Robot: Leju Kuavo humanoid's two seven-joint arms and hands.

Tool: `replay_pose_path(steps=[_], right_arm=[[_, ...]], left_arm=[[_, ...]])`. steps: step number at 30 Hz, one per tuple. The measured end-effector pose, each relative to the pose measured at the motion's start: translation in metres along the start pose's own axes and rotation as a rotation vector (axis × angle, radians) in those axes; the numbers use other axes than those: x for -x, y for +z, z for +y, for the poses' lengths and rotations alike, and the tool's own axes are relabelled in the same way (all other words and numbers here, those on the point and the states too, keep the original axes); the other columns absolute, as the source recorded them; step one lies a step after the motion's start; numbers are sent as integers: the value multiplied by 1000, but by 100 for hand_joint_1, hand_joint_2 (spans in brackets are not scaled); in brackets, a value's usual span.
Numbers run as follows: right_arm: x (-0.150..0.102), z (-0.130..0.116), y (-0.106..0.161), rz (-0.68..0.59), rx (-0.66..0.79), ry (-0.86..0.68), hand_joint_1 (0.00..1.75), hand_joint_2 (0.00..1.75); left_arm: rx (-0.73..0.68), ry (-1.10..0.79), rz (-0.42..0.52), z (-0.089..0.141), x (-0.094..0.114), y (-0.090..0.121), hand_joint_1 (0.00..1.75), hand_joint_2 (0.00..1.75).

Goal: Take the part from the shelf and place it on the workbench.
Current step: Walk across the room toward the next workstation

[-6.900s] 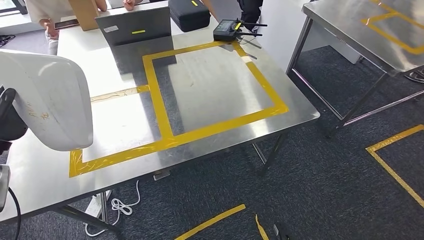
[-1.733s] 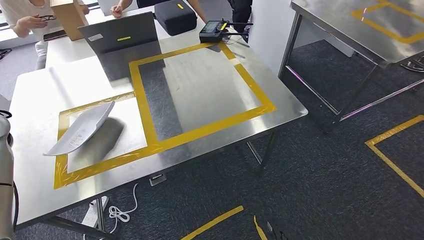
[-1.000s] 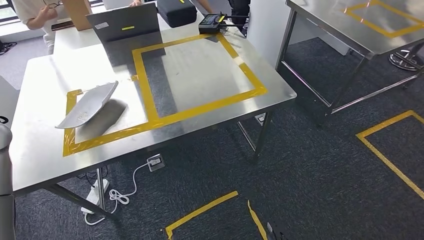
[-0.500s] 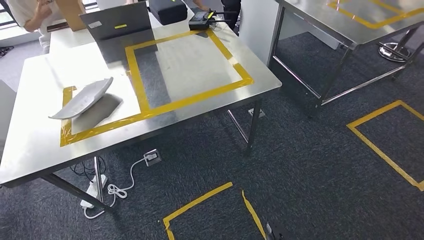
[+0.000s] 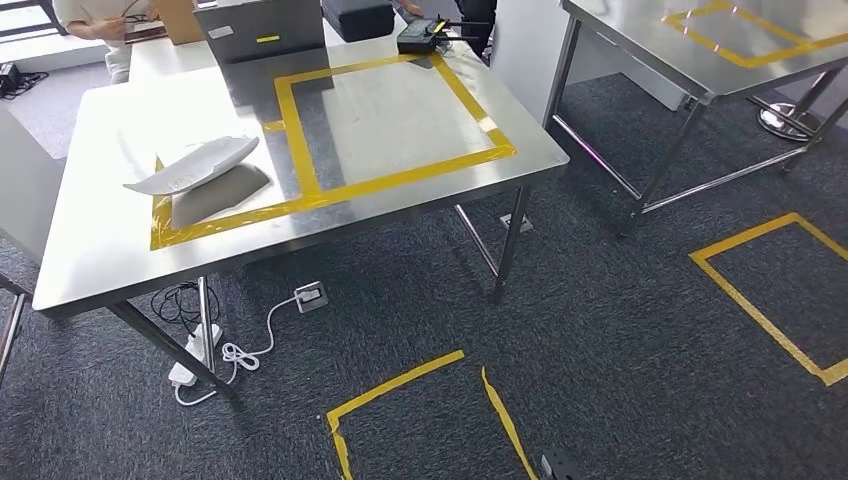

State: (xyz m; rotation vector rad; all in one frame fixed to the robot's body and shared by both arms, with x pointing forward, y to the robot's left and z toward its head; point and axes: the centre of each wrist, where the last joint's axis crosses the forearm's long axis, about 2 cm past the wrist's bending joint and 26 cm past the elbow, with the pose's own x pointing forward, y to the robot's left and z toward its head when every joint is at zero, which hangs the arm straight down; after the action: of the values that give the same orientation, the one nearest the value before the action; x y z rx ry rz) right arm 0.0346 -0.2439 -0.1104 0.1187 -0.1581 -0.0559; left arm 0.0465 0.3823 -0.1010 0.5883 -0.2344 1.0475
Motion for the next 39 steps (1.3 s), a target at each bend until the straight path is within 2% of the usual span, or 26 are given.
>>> replay_pose_path(steps=[9,13,17,19,22,24,26,28,30,32,35,37,39], right_arm=[[0,-2,0,2,9,-1,0,0],[1,-9,0,4,28,0,0,0],[0,-18,1,16,44,17,0,0],[0,-21,1,30,52,21,0,0],[-3,-23,1,27,58,20,0,0],[-6,-23,1,9,63,15,0,0],[-8,-22,1,-5,75,9,0,0],[-9,-21,0,-16,90,0,0,87],[-8,-20,0,-20,100,-8,0,175],[-7,-19,0,-19,100,-9,0,175],[-7,-17,0,-20,92,-1,0,175],[-8,-17,0,-23,90,4,0,175],[-13,-19,0,-42,95,7,0,87]], left_arm=[[-14,-38,71,-1,18,6,0,0],[2,-157,79,-11,36,17,0,0],[84,-260,128,-23,58,31,0,0],[208,-369,117,-31,65,37,0,0],[449,-741,41,-52,66,49,0,0],[517,-971,-8,-69,66,59,0,0],[531,-1065,-46,-81,66,68,0,0],[535,-1097,-66,-86,67,71,0,0],[540,-1106,-71,-86,68,72,0,87],[555,-1087,-66,-83,69,71,0,175],[550,-1064,-48,-77,71,67,0,175],[526,-1066,-20,-70,74,65,0,87],[506,-1071,16,-59,82,61,0,0]])
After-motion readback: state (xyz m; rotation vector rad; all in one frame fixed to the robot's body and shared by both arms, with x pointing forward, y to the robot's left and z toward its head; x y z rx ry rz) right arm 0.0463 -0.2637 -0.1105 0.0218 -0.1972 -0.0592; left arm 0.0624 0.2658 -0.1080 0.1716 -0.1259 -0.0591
